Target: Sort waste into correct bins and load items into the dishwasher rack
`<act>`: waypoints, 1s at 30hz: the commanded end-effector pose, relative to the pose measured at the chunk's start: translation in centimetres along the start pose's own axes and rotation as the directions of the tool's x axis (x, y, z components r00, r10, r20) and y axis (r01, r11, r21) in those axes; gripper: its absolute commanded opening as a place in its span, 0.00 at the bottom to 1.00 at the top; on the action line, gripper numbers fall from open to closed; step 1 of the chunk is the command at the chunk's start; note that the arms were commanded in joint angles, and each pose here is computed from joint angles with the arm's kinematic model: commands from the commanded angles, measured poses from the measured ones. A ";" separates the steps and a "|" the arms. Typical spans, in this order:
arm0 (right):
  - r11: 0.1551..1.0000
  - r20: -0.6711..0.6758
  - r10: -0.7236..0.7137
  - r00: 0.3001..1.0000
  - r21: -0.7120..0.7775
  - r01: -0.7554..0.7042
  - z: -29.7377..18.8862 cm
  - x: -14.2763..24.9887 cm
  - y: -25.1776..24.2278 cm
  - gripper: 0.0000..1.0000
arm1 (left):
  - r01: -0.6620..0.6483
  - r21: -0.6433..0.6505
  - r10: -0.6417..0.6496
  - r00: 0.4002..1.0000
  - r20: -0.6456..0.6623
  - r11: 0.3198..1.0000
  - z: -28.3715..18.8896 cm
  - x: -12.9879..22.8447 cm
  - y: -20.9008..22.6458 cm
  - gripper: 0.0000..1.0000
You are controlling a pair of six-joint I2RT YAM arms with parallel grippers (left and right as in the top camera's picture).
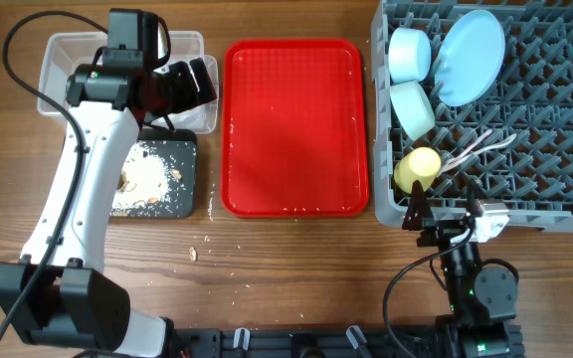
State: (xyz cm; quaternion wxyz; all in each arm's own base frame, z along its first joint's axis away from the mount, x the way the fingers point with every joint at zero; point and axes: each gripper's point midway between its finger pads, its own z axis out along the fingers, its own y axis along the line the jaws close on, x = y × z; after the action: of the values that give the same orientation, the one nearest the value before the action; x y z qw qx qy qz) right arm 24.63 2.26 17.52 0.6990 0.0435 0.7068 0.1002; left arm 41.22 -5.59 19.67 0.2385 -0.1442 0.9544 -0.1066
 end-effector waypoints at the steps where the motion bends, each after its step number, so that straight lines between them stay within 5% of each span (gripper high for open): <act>1: 1.000 0.001 0.008 1.000 0.005 -0.008 0.0 0.1 -0.1 1.00 | 0.003 -0.010 -0.003 1.000 0.007 1.000 0.1 -0.4 0.3 1.00; 30: 1.000 0.019 0.009 1.000 0.002 -0.009 -0.1 -0.3 0.0 1.00 | 0.002 -0.002 -0.002 1.000 0.026 1.000 -0.7 -0.6 0.1 1.00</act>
State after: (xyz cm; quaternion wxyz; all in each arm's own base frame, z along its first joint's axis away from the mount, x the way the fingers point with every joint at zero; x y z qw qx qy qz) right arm 24.65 2.26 17.48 0.6983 0.0434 0.7075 0.0999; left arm 41.21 -5.59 19.67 0.2383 -0.1442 0.9545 -0.1066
